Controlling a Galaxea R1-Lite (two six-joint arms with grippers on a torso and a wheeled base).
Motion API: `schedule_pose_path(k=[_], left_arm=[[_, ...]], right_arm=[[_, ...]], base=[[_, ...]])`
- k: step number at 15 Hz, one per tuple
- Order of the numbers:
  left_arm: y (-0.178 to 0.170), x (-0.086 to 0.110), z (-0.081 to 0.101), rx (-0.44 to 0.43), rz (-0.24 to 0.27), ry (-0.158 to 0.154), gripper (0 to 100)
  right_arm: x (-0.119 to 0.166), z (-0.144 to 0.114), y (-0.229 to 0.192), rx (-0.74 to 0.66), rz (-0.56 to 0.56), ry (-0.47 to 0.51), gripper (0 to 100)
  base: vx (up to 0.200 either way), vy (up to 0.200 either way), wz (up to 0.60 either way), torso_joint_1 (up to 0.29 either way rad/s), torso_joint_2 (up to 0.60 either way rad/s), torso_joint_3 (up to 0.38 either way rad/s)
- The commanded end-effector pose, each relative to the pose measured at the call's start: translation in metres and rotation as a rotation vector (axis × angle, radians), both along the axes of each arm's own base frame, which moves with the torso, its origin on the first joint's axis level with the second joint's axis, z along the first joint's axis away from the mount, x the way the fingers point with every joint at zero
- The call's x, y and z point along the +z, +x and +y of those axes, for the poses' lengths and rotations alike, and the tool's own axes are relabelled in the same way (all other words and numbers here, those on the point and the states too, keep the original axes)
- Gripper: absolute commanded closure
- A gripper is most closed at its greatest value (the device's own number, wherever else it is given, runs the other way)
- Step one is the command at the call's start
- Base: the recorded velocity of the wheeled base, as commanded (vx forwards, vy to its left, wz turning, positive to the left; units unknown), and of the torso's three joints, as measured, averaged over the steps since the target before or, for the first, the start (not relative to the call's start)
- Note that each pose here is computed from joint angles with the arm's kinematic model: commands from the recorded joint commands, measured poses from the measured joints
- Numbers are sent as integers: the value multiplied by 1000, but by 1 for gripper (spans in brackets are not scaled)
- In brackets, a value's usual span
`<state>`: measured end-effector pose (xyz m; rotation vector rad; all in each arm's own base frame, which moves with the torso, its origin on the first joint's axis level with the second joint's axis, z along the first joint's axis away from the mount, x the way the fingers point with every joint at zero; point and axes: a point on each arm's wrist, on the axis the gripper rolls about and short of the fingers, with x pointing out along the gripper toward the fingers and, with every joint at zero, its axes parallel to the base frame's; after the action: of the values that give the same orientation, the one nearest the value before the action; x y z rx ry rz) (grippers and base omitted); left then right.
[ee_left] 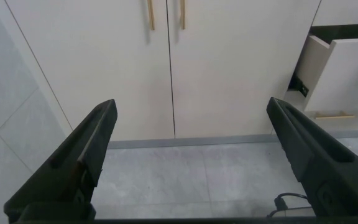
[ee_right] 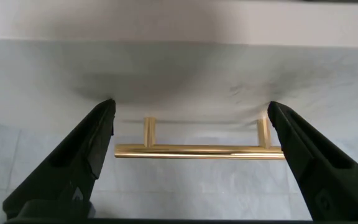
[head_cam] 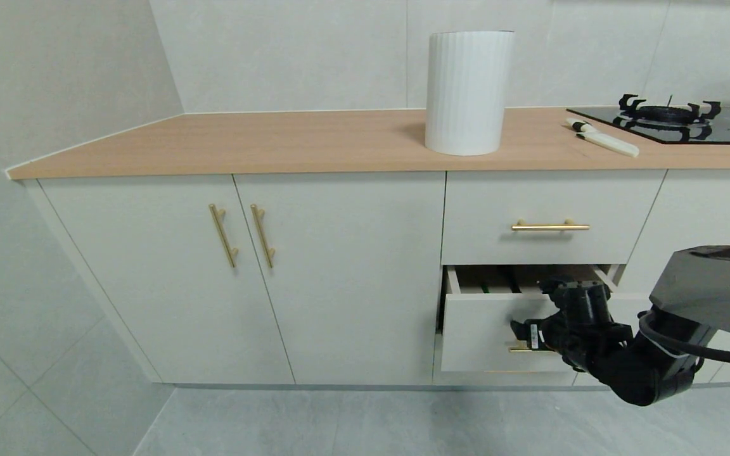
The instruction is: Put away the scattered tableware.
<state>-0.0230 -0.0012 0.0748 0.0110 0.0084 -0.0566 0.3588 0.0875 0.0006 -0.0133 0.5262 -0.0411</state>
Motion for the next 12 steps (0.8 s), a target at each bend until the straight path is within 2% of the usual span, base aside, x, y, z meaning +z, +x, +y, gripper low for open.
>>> schedule_pose_path(k=[1, 6, 12], left_arm=[[0, 0, 0, 0, 1, -1, 0], [0, 0, 0, 0, 1, -1, 0], [0, 0, 0, 0, 1, -1, 0]], right_arm=[[-10, -2, 8, -17, -15, 1, 0], [-24, -7, 23, -42, -72, 13, 0], [-31, -29, 46, -107, -156, 28, 0]], base=[[0, 0, 0, 0, 0, 0], [0, 0, 0, 0, 0, 0], [0, 0, 0, 0, 0, 0]])
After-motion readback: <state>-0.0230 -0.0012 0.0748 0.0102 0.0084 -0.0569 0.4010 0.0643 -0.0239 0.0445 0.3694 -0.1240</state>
